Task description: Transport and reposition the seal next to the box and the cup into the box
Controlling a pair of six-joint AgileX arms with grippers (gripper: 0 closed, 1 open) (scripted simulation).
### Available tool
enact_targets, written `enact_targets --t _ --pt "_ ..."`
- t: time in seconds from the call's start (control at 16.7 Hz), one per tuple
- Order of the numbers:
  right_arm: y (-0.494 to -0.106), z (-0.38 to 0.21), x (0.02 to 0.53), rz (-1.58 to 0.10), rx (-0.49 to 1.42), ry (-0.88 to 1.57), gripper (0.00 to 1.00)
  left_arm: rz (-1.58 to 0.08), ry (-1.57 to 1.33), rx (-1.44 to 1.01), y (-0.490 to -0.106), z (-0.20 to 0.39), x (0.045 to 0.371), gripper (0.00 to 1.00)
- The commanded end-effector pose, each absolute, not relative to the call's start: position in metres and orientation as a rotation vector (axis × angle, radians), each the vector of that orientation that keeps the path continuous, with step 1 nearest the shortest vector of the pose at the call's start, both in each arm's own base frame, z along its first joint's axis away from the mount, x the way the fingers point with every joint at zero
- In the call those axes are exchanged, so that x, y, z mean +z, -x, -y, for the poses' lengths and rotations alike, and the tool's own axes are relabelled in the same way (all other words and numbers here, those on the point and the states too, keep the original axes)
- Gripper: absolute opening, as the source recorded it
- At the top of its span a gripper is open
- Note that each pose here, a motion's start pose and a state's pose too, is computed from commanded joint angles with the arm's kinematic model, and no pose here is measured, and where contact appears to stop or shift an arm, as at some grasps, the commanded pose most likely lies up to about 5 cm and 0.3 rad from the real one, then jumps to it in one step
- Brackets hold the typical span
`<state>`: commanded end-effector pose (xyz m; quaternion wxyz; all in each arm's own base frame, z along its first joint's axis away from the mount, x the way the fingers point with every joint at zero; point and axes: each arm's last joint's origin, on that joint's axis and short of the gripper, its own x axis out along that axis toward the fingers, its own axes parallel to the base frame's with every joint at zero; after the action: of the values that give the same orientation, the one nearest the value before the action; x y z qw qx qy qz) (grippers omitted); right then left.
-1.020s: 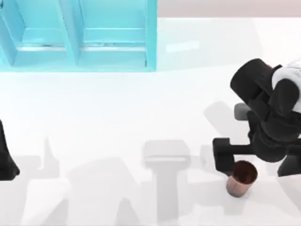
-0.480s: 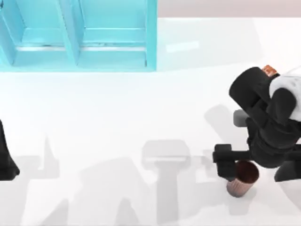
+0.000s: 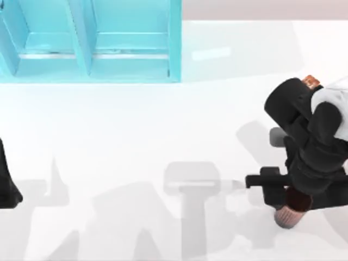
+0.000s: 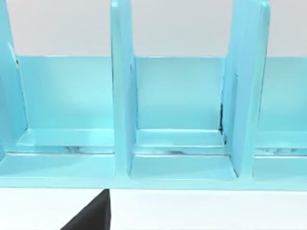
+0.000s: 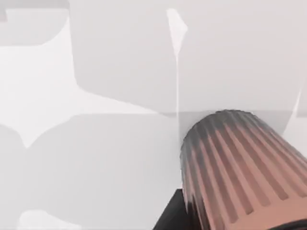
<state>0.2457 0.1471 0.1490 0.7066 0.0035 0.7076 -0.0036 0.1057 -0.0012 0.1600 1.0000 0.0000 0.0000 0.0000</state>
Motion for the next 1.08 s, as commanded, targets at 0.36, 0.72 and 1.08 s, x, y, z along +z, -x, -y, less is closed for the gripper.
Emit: enact_targets --t 0.36,0.72,1.08 --pt "-0.246 -0.147 0.149 -1.572 -0.008 -0.008 0.0 0.0 0.0 0.0 -0.106 0.001 0.16 1.0" --pt "-0.246 -0.146 0.15 -1.571 -0.009 -0.01 0.0 0.0 0.0 0.0 -0.106 0.001 0.16 1.0" --pt "-0.255 -0.095 0.204 -1.579 -0.005 -0.002 0.0 0.0 0.0 0.0 -0.106 0.001 0.16 1.0"
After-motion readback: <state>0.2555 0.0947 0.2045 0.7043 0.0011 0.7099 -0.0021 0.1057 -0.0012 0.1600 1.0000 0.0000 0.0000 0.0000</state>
